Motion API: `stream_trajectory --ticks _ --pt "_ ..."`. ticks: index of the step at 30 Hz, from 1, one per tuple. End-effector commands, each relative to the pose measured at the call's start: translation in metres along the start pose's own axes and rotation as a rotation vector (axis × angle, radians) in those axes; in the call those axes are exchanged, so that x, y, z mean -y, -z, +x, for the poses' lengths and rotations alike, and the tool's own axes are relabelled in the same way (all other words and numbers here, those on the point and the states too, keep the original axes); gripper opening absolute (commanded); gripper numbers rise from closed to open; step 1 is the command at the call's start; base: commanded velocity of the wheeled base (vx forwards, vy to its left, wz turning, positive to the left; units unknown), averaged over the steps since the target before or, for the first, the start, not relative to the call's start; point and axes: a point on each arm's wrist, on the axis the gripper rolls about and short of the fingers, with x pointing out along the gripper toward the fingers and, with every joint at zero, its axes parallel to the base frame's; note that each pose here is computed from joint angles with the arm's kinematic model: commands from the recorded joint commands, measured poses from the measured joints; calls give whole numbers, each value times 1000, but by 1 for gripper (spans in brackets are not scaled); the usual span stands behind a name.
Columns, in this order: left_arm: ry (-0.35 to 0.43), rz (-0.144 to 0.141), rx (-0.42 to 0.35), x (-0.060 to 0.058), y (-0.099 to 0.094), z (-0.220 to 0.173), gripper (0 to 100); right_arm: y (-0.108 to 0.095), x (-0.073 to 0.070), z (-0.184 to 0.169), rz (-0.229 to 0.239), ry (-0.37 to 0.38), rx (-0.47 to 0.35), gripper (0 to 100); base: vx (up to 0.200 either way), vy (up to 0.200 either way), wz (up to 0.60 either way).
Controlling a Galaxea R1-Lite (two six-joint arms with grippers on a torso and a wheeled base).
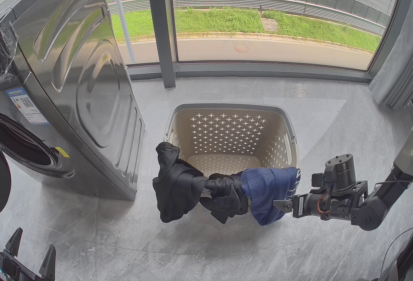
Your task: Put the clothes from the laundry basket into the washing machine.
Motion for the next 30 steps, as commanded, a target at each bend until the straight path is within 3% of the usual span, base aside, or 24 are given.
stream_trajectory --ticks 1,8,15,19,28,29,30 --pt "-2 0 -3 0 5 0 100 2 -4 25 -5 -7 -16 100 0 0 0" --pt "0 0 -3 0 5 0 100 -9 -6 39 34 -20 38 100 0 0 0" --pt "0 0 -3 0 5 0 100 -12 -5 51 44 -14 41 100 0 0 0" --pt "0 0 -3 0 5 0 100 -12 -4 66 51 28 49 100 0 0 0" --pt "0 0 -3 0 5 0 100 -18 -7 73 67 23 69 100 0 0 0" --pt "0 0 -3 0 5 0 100 -19 -6 73 68 22 72 0 0 0 0" --pt "0 0 -3 0 5 0 100 -19 -6 73 68 23 72 0 0 0 0"
